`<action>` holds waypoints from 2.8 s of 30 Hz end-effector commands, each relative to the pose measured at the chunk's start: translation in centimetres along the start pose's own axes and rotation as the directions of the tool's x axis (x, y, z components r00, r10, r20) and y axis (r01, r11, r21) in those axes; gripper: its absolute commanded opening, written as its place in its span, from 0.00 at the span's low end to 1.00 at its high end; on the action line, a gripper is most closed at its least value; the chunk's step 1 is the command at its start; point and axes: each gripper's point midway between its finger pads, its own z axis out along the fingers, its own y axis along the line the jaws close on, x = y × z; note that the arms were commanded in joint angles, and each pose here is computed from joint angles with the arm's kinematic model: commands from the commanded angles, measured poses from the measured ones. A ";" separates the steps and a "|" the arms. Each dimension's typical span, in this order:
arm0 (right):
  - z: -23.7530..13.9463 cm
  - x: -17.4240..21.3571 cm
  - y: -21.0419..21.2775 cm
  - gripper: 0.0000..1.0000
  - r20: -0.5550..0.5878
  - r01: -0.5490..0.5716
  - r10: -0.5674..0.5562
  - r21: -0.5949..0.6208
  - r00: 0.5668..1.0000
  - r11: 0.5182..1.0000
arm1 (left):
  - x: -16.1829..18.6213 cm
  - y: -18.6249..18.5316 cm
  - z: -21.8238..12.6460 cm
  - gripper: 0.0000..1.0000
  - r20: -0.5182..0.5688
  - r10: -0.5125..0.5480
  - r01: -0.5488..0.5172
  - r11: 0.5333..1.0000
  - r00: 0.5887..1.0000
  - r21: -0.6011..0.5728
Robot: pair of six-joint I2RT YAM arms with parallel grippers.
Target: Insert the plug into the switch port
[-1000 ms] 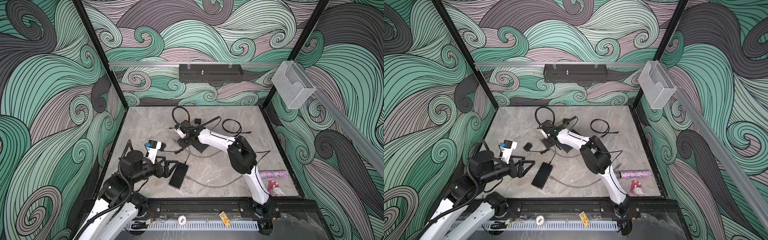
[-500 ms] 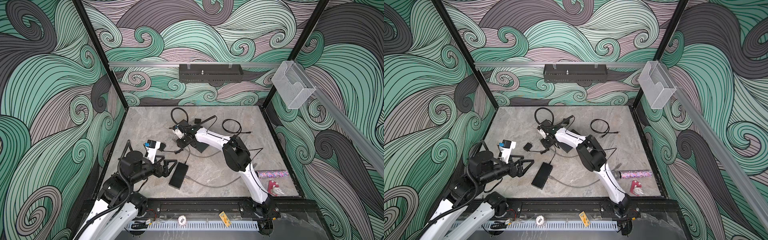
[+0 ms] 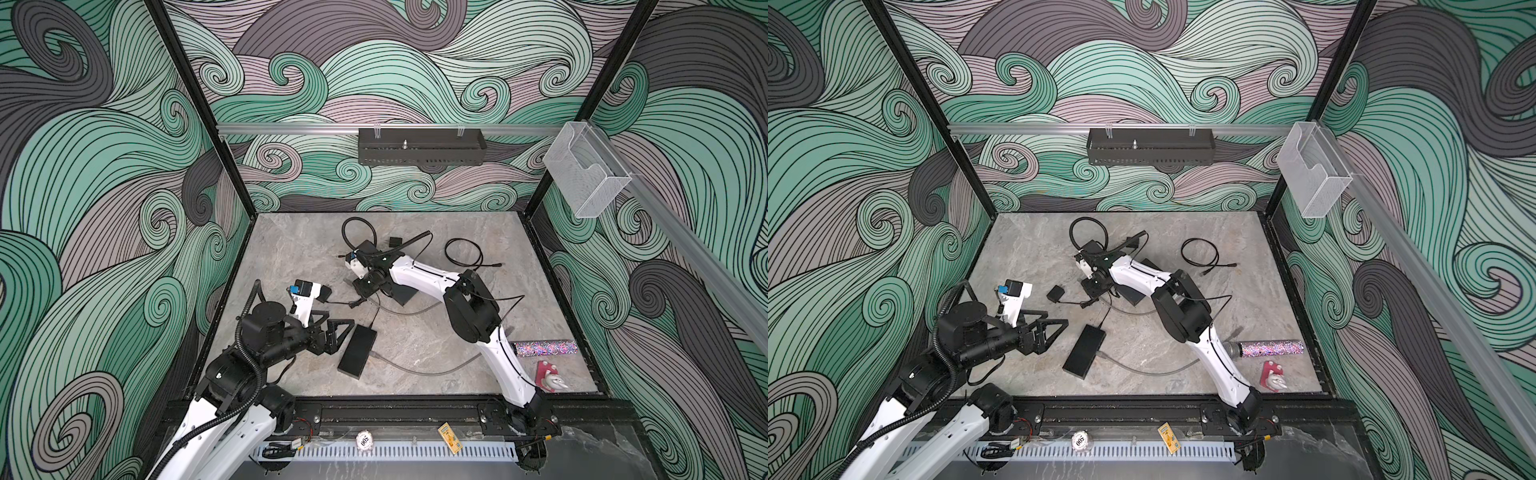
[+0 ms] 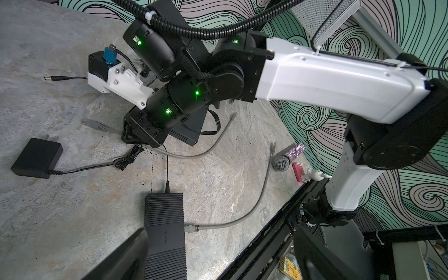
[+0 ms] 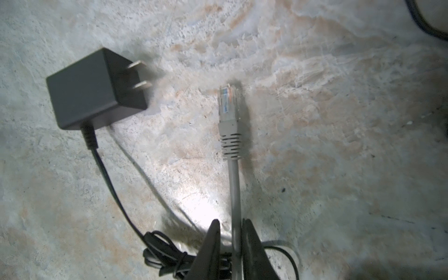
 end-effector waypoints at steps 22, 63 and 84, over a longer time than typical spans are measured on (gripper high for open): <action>-2.5 1.0 0.7 0.31 0.004 -0.017 0.017 -0.044 1.000 0.999 | -0.5 -0.5 -0.1 0.95 0.009 0.020 -0.021 1.000 1.000 0.012; -20.9 17.3 3.3 0.00 0.313 0.078 -0.082 0.026 0.946 0.997 | 3.5 -0.1 4.6 0.89 -0.132 -0.296 0.313 0.941 0.946 0.132; -25.3 21.4 8.2 0.00 0.530 0.316 -0.200 -0.137 0.824 0.939 | -0.1 -2.9 6.1 0.76 -0.142 -0.172 0.202 0.952 0.975 0.230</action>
